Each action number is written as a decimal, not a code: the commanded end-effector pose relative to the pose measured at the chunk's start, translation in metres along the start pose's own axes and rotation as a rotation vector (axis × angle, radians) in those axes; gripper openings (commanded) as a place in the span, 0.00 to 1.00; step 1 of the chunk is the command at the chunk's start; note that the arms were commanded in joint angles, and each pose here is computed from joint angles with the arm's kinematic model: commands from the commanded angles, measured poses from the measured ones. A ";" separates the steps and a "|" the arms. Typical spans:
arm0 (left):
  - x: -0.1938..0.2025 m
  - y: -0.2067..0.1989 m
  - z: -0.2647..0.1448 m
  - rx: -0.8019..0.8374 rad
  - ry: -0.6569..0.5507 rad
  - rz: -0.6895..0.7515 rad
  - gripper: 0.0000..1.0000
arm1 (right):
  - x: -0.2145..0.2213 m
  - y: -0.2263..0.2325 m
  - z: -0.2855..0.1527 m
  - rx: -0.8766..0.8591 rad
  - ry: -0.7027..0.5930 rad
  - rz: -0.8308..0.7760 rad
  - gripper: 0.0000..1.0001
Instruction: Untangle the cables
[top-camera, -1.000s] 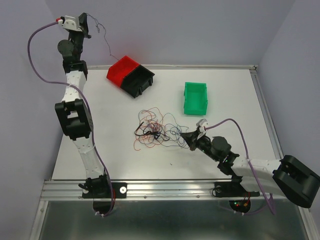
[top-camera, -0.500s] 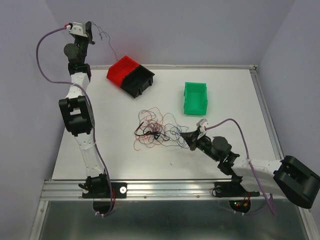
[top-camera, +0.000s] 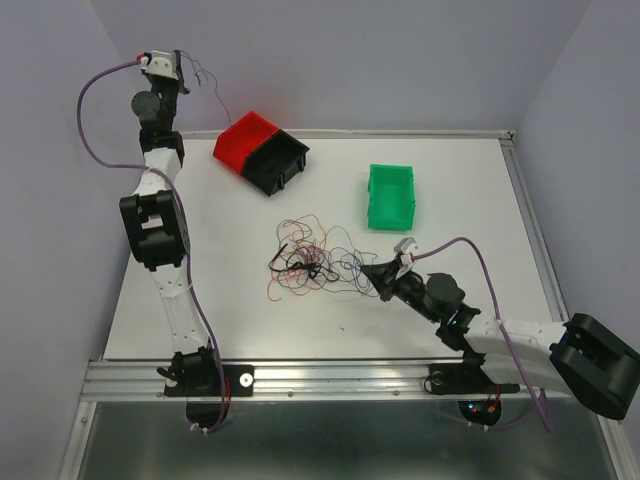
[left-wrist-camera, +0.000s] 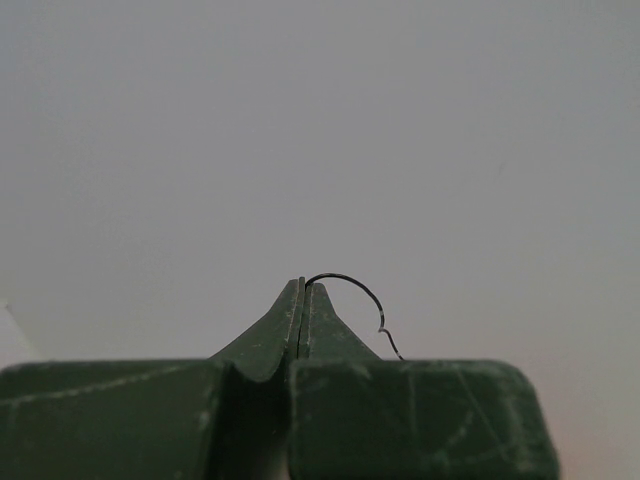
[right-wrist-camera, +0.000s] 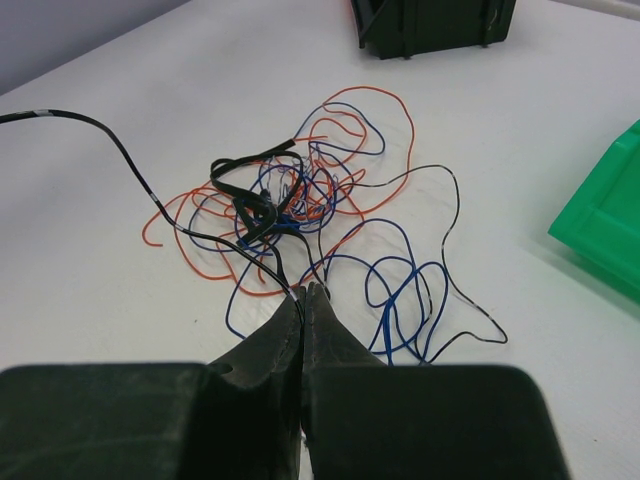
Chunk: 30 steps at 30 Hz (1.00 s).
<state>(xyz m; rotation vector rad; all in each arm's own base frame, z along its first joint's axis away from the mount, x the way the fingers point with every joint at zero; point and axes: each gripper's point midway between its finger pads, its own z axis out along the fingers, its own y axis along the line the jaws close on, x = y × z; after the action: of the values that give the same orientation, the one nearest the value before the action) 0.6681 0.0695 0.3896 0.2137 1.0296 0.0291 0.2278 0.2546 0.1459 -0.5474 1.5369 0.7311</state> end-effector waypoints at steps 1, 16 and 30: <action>-0.075 0.009 0.013 -0.013 -0.138 0.051 0.00 | -0.022 0.004 0.006 -0.018 -0.072 -0.010 0.01; -0.120 0.020 0.018 -0.006 -0.183 0.006 0.00 | -0.023 0.005 0.005 -0.025 -0.074 -0.009 0.00; -0.135 0.027 0.018 -0.017 -0.216 0.038 0.00 | -0.020 0.006 0.010 -0.026 -0.057 -0.008 0.00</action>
<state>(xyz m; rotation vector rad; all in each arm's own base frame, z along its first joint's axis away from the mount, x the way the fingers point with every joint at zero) 0.6446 0.0775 0.4583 0.1929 0.9520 0.0004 0.2273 0.2559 0.1380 -0.5622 1.5587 0.7298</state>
